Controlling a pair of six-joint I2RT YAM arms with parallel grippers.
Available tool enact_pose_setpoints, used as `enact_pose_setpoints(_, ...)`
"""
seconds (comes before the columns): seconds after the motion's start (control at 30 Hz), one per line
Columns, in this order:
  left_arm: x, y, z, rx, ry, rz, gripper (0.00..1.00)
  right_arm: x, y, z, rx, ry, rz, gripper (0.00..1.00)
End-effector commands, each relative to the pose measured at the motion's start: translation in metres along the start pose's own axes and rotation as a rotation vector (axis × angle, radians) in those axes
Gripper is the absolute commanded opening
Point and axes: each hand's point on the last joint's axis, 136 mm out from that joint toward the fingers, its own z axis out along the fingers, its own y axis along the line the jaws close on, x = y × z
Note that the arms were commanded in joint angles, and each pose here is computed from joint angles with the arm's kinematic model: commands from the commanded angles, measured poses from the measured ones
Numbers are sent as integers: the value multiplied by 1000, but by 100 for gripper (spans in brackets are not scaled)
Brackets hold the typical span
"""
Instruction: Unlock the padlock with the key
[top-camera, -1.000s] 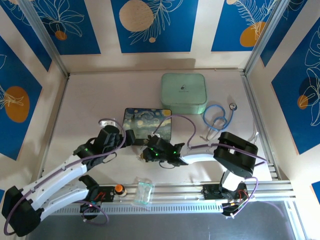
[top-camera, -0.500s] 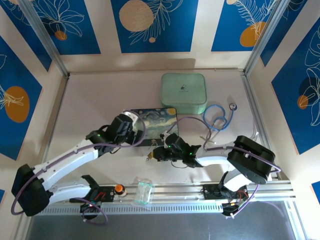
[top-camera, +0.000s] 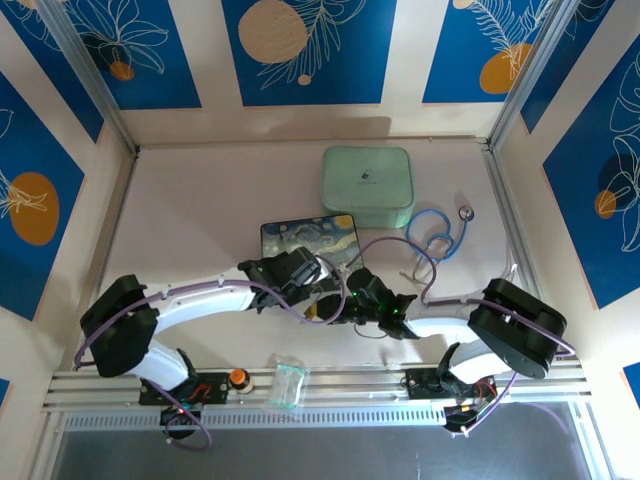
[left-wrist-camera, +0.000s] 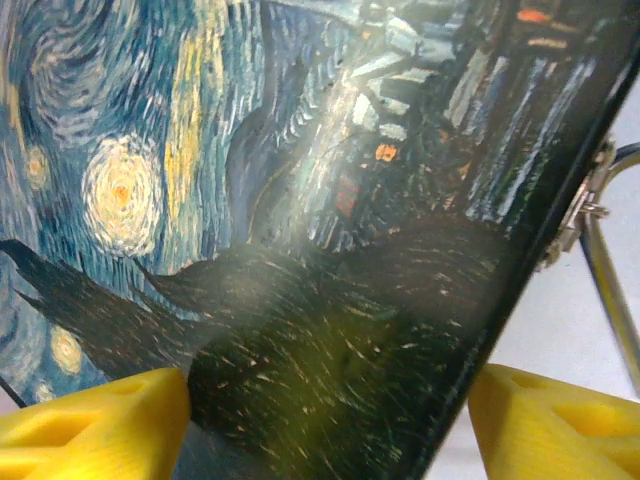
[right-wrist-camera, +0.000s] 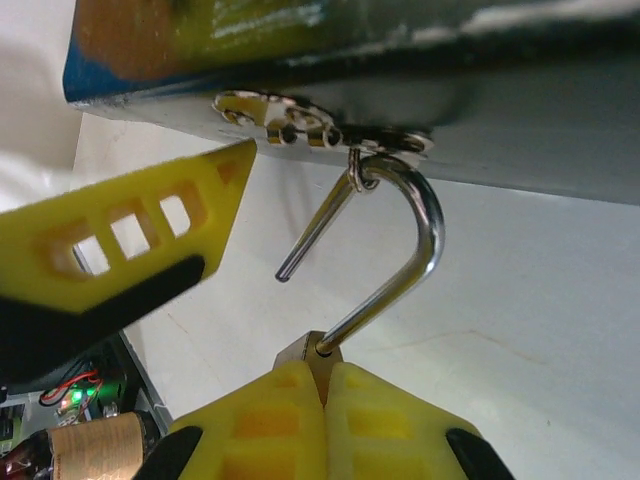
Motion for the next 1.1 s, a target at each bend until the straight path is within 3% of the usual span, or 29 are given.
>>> enact_pose_setpoints(0.0,-15,-5,4,37,-22,60,42,55,-70,-14,234,175,167,0)
enact_pose_setpoints(0.03,-13,-7,6,42,-4,52,29,55,-73,-16,246,166,180,0)
enact_pose_setpoints(0.07,-10,-10,8,58,19,37,23,54,-78,-18,260,154,202,0)
enact_pose_setpoints(0.47,9,-48,7,235,104,-106,23,44,-78,-16,254,1,324,0)
enact_pose_setpoints(0.7,7,-56,1,269,107,-146,23,26,-69,-11,224,-94,398,0)
enact_pose_setpoints(0.87,6,-55,-1,268,113,-166,22,21,-53,-6,181,-71,353,0)
enact_pose_setpoints(1.0,7,-55,-2,268,115,-187,23,33,-68,-16,261,-55,357,0)
enact_pose_setpoints(1.03,6,-55,-2,267,109,-194,23,33,-71,-20,283,-60,335,9)
enact_pose_setpoints(1.07,4,-53,-3,263,101,-205,23,32,-67,-21,288,-51,283,24)
